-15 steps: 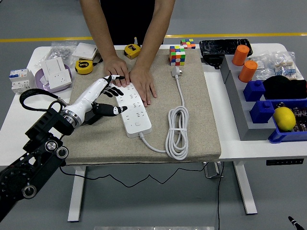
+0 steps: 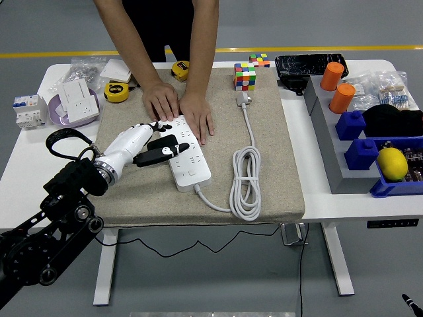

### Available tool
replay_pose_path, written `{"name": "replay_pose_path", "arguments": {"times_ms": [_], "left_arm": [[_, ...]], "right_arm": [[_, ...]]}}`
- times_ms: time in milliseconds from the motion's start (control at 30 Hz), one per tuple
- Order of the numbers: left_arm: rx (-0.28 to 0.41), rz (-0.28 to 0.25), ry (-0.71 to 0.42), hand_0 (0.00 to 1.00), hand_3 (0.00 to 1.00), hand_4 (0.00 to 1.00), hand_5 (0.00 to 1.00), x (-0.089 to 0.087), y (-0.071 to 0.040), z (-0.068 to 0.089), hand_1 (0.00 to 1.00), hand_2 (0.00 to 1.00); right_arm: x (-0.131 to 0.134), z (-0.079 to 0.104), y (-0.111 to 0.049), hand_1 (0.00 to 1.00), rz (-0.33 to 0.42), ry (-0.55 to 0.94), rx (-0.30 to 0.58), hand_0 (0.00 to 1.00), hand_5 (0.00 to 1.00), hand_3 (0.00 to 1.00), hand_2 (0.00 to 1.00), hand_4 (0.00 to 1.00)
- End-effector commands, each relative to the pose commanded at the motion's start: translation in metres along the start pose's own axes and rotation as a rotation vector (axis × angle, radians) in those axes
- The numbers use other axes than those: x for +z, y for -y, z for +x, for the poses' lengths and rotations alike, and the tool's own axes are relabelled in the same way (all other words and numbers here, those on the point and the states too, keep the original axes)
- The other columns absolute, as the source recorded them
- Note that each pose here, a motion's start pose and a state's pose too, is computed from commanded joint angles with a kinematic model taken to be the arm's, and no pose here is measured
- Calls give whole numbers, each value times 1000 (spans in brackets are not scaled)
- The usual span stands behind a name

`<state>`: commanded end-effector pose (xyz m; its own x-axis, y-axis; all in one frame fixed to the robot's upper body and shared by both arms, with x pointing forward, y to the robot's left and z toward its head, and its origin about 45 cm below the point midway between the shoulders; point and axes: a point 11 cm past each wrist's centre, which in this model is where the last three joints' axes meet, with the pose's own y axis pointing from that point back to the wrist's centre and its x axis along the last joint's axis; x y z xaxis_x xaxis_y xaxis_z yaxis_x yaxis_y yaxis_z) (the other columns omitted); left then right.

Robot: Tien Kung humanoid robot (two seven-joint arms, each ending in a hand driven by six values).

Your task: Pick up the plug,place it near the board,insert it into the board,press the button

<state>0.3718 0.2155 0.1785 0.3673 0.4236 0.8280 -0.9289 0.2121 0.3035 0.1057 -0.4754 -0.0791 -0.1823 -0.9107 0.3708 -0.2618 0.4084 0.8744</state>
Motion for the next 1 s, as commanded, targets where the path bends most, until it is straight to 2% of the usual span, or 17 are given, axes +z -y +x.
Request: {"name": "replay_pose_path", "arguments": {"times_ms": [100,367,700,767,800,900,933,1000], "left_arm": [[-28,10,-5,982,802,998,998,-2,1,-5,915,851],[-50,-11,-12,974,794,998,998,5,3,-11,906,834],[-17,-40,0,971,789,998,998,11,3,-4,904,834],[10,-61,-5,955,785,998,998,15,1,1,901,828],[44,-101,-26,955,785,998,998,23,-1,7,901,828],[85,-167,-116,955,785,998,998,41,-8,15,901,828],[85,-178,-157,420,715,691,597,48,-10,17,512,565],[62,-169,-218,420,715,691,597,56,-14,18,512,565]], "right_arm": [[0,0,0,797,-2,1,1,998,877,731,721,998],[1,-1,0,797,-3,1,-1,998,879,731,719,998],[0,0,0,797,-1,2,1,998,879,731,719,998],[0,0,0,797,-1,2,2,998,879,731,719,998],[0,0,0,797,-2,2,2,998,879,731,719,998],[1,0,0,797,-5,1,2,998,879,731,719,998],[1,1,0,797,-5,0,2,998,880,729,718,998],[2,1,0,797,-6,-2,3,998,880,729,718,998]]}}
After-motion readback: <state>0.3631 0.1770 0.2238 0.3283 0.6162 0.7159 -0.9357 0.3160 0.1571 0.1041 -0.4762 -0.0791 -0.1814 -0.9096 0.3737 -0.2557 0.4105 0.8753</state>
